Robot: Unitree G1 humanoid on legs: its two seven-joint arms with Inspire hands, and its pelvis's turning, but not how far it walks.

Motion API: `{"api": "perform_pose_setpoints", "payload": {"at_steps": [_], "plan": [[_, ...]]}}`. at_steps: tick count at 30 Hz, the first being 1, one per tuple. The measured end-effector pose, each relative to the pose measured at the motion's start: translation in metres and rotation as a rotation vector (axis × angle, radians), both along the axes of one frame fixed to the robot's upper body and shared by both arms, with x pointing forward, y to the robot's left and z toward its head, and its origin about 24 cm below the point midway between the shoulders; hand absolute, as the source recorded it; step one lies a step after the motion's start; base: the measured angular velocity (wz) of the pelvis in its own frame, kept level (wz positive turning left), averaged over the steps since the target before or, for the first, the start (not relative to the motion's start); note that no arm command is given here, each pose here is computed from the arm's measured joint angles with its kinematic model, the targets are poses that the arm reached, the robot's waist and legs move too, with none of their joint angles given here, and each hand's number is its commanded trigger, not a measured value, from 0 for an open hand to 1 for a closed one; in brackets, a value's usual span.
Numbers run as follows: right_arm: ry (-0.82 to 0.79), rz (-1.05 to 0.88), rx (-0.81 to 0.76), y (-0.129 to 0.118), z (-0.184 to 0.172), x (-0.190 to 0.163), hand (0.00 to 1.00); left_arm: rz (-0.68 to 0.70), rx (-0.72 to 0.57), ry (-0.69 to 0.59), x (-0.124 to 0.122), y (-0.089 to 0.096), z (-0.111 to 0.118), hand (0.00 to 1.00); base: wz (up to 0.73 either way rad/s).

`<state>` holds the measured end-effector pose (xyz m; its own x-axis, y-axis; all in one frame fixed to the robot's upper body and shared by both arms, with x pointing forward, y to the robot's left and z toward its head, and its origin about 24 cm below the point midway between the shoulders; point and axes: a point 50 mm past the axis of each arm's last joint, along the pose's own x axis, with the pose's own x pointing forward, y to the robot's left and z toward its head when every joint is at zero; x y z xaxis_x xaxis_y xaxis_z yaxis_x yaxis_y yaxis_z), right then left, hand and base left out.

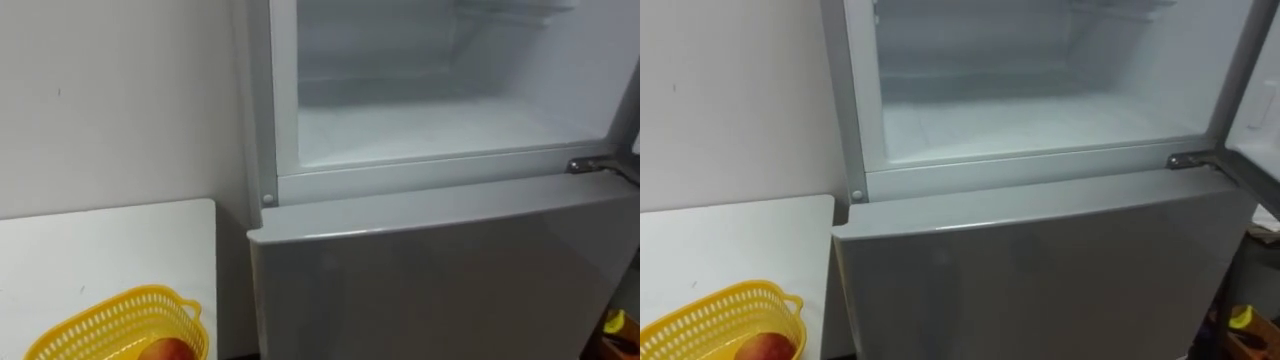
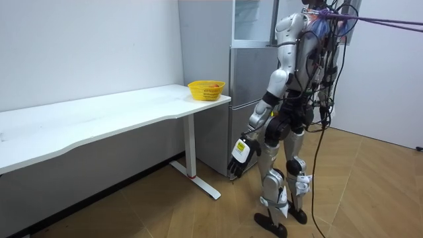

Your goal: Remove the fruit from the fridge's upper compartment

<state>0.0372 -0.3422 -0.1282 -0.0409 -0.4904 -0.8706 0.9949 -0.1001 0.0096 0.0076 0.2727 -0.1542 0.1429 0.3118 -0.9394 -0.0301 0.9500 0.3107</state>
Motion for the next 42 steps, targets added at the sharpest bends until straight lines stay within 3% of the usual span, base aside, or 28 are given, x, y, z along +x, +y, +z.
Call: {"api": "perform_pose_setpoints", "payload": {"at_steps": [6,13,19,26,34,42], "plan": [[-0.233,-0.304,-0.001,-0.021,0.018,0.018,0.0,-0.013,0.022,-0.034,0.011,0.003,0.003,0.0,-0.04],[-0.451,-0.363,-0.11,-0.05,0.055,0.057,0.0,-0.016,0.028,-0.05,0.015,0.003,0.004,0.0,-0.07],[-0.653,-0.339,-0.206,-0.066,0.096,0.084,0.0,-0.012,0.031,-0.056,0.014,0.005,0.006,0.0,0.0],[-0.78,-0.295,-0.273,-0.07,0.124,0.11,0.0,-0.014,0.022,-0.066,0.017,0.0,0.004,0.0,0.01],[-0.995,-0.195,-0.433,-0.072,0.182,0.13,0.0,-0.013,0.013,-0.068,0.017,-0.002,0.004,0.0,0.0],[-1.07,-0.141,-0.481,-0.07,0.195,0.136,0.0,-0.015,0.004,-0.076,0.013,-0.005,0.002,0.0,-0.01]]}}
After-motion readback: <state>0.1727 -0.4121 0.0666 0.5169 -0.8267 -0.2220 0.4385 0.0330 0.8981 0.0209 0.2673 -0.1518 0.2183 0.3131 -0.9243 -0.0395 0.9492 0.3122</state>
